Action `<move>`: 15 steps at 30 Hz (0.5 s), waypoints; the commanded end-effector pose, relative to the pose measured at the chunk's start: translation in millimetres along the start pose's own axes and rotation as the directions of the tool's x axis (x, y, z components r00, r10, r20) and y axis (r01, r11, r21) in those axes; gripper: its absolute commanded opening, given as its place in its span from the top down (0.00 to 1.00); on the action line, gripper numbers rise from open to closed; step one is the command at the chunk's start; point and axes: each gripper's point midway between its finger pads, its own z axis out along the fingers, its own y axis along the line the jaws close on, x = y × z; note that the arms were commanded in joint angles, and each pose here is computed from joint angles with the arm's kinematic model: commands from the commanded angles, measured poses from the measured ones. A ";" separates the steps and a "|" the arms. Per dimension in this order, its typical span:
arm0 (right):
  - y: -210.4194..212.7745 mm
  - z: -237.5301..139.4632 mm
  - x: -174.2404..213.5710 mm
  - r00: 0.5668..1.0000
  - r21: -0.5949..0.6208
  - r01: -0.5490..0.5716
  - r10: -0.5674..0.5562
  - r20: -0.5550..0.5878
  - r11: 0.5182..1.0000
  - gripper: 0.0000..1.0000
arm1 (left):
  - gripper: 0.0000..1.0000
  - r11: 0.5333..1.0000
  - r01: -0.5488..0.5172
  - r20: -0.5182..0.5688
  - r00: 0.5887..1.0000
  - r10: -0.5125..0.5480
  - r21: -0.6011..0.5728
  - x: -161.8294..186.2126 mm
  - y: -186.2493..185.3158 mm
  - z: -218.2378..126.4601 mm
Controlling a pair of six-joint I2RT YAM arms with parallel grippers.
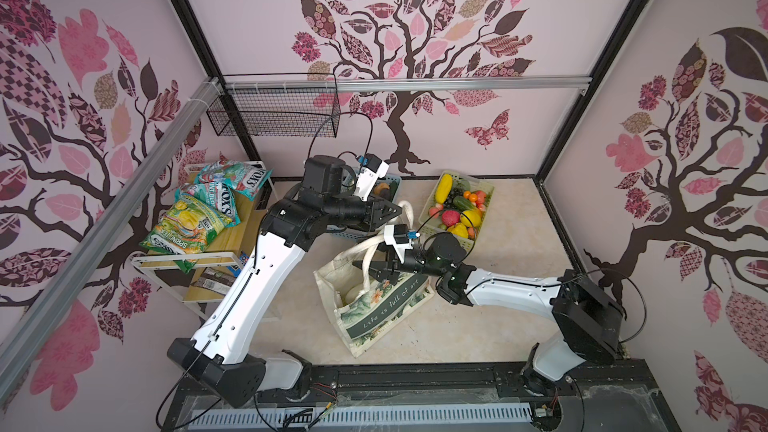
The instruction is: Place the food into the grocery bag and tie it
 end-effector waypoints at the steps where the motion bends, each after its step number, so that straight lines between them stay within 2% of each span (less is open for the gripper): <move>1: 8.0 11.0 -46.4 0.988 -0.035 0.104 -0.100 0.118 0.994 0.40 | 1.00 0.998 -0.056 0.036 0.998 0.057 -0.028 0.5 -9.2 -20.5; 5: 17.9 11.8 -52.9 0.980 -0.096 0.123 -0.106 0.166 0.988 0.46 | 1.00 0.996 -0.071 0.024 0.997 0.073 -0.062 13.7 -8.0 -30.7; 8: 33.3 11.4 -56.9 0.977 -0.193 0.127 -0.089 0.193 0.973 0.48 | 1.00 0.995 -0.079 0.020 0.997 0.080 -0.063 24.3 -7.5 -34.4; 11: 45.8 14.2 -50.7 0.984 -0.285 0.125 -0.081 0.161 0.950 0.51 | 1.00 0.994 -0.068 0.019 0.997 0.069 -0.082 30.2 -0.7 -34.8; 15: 49.2 14.9 -47.5 0.987 -0.313 0.101 -0.055 0.154 0.944 0.57 | 1.00 0.995 -0.080 -0.011 0.997 0.080 -0.058 35.3 -2.4 -32.1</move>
